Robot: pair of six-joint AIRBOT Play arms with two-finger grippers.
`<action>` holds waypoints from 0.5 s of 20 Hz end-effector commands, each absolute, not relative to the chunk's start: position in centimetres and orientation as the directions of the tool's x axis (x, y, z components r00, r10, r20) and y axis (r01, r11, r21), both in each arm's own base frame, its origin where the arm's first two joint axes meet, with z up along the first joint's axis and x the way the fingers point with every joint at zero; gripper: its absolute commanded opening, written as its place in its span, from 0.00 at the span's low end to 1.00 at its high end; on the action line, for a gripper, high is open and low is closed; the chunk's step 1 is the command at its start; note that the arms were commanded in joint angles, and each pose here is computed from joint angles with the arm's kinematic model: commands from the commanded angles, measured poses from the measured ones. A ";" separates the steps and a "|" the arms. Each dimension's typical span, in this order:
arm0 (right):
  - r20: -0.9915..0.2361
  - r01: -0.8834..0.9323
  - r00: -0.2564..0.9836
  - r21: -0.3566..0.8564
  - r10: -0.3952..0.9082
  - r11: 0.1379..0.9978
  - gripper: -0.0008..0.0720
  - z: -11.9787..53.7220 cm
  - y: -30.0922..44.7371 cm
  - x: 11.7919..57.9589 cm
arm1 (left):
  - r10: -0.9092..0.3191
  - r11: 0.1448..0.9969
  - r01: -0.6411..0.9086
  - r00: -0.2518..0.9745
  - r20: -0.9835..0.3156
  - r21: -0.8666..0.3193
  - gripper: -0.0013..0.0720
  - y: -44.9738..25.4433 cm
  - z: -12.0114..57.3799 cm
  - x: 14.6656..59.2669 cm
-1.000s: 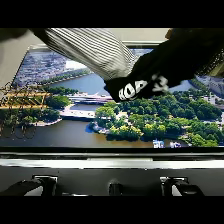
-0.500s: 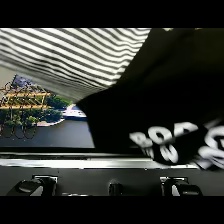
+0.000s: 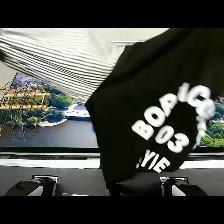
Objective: Fold the clothes and pants, and hang the long-sleeved shirts on hangers.
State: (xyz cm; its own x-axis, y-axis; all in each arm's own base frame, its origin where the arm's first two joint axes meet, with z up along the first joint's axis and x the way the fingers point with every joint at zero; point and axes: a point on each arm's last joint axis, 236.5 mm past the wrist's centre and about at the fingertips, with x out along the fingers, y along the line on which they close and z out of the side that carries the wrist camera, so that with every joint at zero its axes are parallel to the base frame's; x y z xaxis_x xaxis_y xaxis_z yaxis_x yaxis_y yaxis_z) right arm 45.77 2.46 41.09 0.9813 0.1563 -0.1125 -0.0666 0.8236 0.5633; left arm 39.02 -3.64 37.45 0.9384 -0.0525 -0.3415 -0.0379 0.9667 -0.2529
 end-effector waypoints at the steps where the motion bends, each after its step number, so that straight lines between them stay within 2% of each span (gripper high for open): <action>1: -0.249 -0.074 0.910 0.687 0.330 0.723 0.06 29.5 7.7 55.8 | 0.051 0.944 -0.219 0.836 -0.546 -0.248 0.04 -0.8 27.5 45.0; 4: -0.422 -0.046 0.809 0.649 0.410 0.759 0.06 18.6 13.3 59.1 | 0.108 0.927 -0.321 0.726 -0.680 -0.196 0.05 2.1 19.4 48.9; 6: -0.492 -0.036 0.756 0.628 0.432 0.778 0.06 13.6 15.6 59.8 | 0.126 0.918 -0.362 0.656 -0.744 -0.163 0.05 3.5 14.7 50.5; 10: -0.592 0.002 0.678 0.595 0.437 0.804 0.15 8.8 16.0 59.3 | 0.104 0.908 -0.392 0.554 -0.826 -0.149 0.05 3.6 8.2 51.8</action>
